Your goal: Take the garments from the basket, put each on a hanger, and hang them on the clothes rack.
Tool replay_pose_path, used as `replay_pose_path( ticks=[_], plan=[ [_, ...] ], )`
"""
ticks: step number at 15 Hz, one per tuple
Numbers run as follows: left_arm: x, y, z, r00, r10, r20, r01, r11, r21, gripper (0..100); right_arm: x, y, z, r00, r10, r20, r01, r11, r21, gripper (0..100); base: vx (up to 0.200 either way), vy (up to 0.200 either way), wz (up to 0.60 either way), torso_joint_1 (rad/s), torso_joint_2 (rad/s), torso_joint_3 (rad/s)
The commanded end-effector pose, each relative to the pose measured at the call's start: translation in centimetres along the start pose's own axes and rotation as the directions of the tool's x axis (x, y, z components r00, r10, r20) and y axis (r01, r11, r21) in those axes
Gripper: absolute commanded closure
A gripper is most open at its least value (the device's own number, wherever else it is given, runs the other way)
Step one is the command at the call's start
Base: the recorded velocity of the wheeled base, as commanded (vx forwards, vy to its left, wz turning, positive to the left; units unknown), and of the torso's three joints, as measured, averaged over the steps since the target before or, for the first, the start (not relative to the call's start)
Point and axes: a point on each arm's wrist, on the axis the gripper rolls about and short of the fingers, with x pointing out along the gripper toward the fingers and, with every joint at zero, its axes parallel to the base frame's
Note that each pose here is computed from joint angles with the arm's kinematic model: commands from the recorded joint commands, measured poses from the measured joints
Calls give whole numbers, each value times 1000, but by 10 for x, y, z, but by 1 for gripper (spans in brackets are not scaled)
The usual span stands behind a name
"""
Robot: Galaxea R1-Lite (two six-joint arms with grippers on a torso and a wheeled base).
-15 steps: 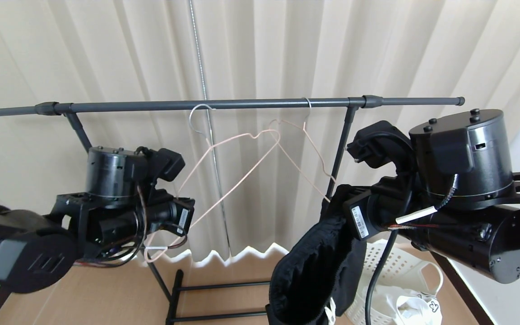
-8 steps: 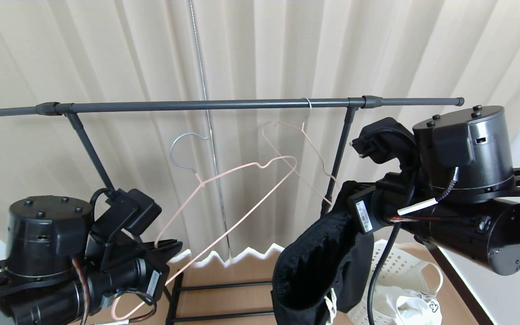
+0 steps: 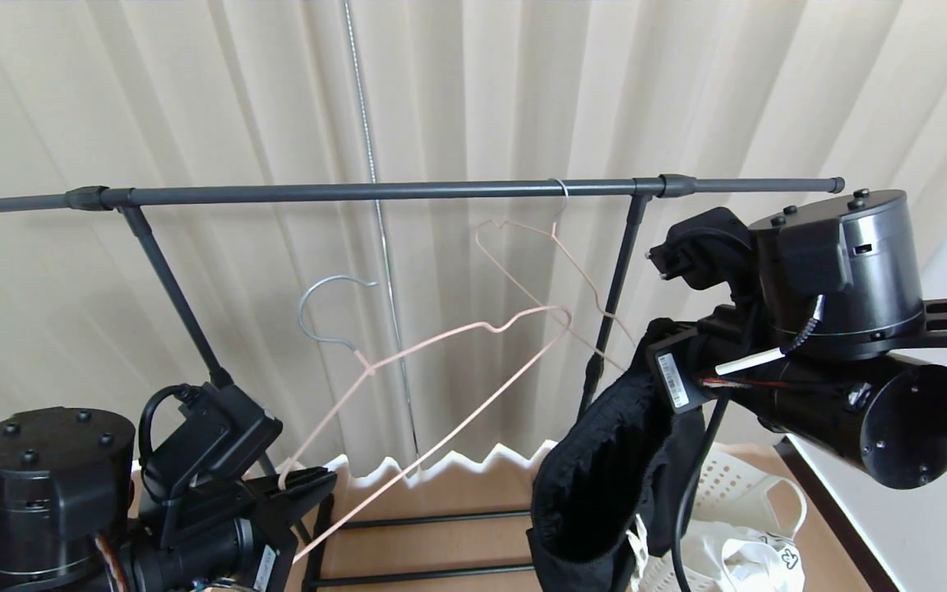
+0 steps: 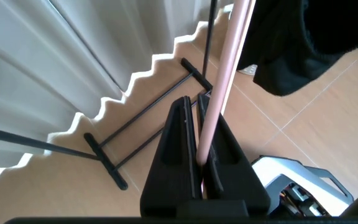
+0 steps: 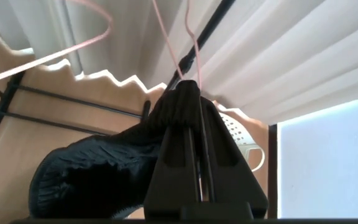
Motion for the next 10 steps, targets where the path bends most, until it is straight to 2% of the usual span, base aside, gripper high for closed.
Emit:
replay_pose_path(
  ticks=[1,6,10],
  plan=[
    [4,-3,-8,999,-28,-30,28,1000,5,100,6,-3,0,1000,-30,-9,30,1000,5,100,0,0,0,0,0,0],
    [-2,-17,-24,995,-93,-27,94,995,33,100,6,-3,0,999,-32,-10,32,999,-2,100,0,0,0,0,0,0],
    [-7,-20,-29,994,-107,-2,107,993,43,100,24,1,-3,998,-54,-28,54,999,-2,100,0,0,0,0,0,0]
  ],
)
